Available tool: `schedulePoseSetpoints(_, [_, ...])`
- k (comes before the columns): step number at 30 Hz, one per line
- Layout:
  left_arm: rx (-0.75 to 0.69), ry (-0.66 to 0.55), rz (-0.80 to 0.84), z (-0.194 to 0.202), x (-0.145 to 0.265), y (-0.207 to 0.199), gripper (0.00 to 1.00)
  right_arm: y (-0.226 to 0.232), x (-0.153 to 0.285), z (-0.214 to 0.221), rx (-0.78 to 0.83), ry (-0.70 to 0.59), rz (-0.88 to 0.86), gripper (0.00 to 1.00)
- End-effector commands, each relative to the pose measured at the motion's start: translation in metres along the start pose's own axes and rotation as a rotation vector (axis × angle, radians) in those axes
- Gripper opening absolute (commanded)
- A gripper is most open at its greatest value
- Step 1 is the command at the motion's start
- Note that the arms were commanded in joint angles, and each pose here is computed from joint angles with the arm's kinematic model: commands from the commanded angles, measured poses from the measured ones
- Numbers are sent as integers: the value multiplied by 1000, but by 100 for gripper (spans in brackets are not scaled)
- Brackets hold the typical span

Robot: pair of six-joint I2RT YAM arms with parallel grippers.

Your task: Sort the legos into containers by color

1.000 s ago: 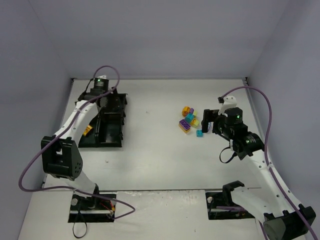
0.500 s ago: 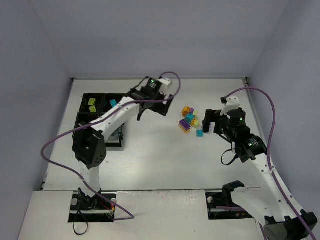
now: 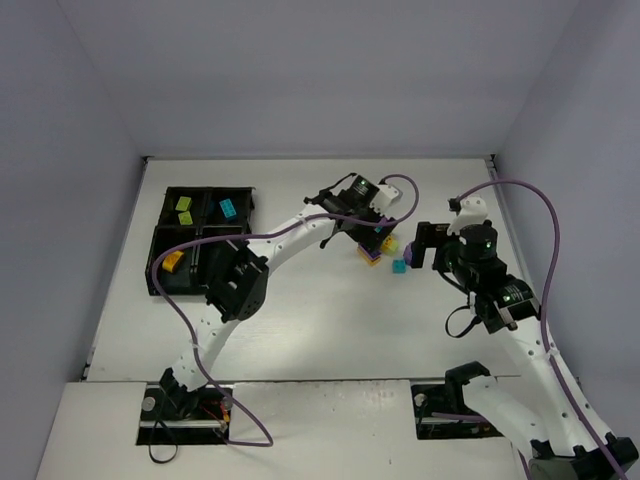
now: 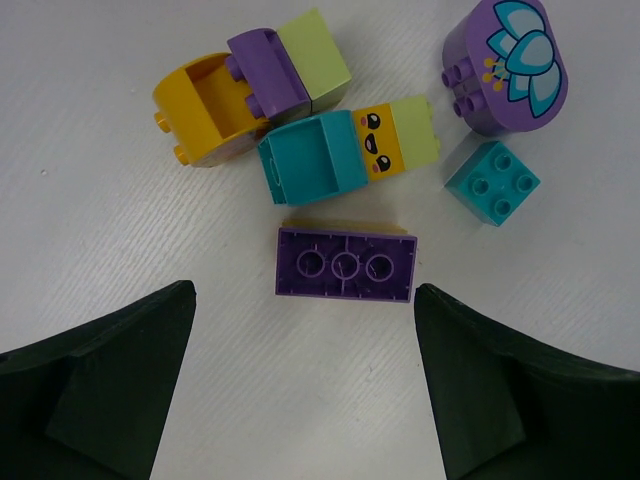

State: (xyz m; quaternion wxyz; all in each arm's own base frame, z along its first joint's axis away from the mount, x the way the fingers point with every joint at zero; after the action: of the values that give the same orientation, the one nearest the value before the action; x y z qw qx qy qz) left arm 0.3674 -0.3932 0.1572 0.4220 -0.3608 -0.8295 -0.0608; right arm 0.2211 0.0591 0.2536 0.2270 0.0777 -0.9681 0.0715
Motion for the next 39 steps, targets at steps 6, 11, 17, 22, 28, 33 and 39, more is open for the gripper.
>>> schedulePoseSetpoints(6, [-28,-68,11,-22,-4,-17,84,-7,10,-6,6,-33,48,100])
schedulePoseSetpoints(11, [-34,-55,19,-17,-12,-24,84,-8,14,-4,-2,-36,50,100])
schedulePoseSetpoints(17, [-16,-25,7,-5,-18,-25,82,-8,15,-2,-5,-29,53,100])
schedulePoseSetpoints(22, [-10,-26,-33,2,-12,-18,55,-6,14,-1,-12,-25,45,100])
schedulePoseSetpoints(28, [33,-73,-61,1,8,-7,27,-4,11,-3,-9,-16,27,100])
schedulePoseSetpoints(33, [105,-153,-26,-9,39,0,23,1,6,-14,-11,-21,-13,100])
schedulePoseSetpoints(39, [250,-361,148,-39,115,19,23,23,-7,-40,-42,-35,-174,92])
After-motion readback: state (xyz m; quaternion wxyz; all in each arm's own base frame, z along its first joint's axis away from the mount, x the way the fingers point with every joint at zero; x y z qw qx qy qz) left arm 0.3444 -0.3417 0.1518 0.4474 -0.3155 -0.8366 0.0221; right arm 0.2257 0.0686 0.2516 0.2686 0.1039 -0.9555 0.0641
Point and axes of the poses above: each gripper's point midway between its finger pads, its own x axis back along the fingers, its own y axis along the line the jaws close on, z = x × y, the point moved 6 cm from there along x, back along the fingers, and after that the axes turned 12 degrees about x, right-handed, at the moved point
